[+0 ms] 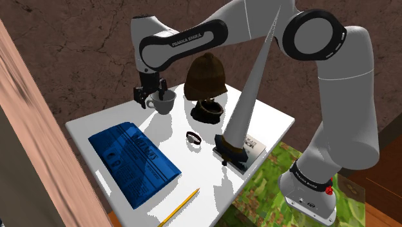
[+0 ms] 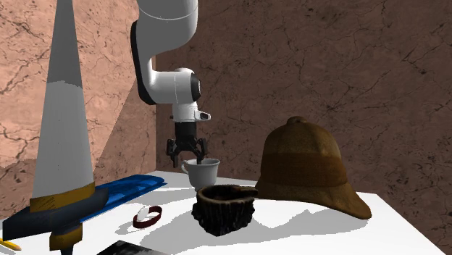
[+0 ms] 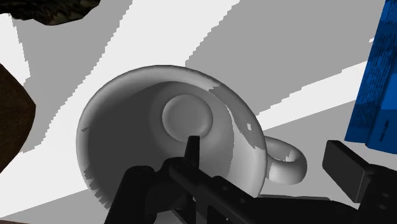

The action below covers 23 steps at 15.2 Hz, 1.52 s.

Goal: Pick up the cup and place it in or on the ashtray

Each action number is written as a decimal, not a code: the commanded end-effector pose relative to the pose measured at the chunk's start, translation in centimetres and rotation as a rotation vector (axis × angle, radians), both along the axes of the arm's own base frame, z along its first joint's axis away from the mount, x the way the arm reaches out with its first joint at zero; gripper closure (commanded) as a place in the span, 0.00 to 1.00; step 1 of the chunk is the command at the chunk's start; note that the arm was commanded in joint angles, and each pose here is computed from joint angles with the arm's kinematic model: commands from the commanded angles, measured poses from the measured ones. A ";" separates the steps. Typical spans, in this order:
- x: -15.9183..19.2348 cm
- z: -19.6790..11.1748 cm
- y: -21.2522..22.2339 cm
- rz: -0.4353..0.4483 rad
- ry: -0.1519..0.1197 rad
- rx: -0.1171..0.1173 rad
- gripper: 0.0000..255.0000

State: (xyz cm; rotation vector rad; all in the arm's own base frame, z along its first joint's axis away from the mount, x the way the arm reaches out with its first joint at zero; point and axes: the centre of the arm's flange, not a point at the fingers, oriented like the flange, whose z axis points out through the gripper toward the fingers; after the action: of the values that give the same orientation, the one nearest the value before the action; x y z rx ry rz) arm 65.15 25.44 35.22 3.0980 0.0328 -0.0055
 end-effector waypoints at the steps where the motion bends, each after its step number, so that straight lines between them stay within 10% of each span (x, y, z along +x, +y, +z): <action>1: 0.0 0.0 0.0 0.000 0.000 0.000 0.00; 3: 0.0 0.0 0.0 0.000 0.000 0.000 0.00; 4: 0.0 0.0 0.0 0.000 0.000 0.000 1.00; 23: 0.0 5.3 0.0 0.000 0.000 0.000 1.00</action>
State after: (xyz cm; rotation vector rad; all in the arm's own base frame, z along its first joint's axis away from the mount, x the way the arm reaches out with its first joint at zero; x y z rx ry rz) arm 65.24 25.43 40.04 3.0980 0.0330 -0.0059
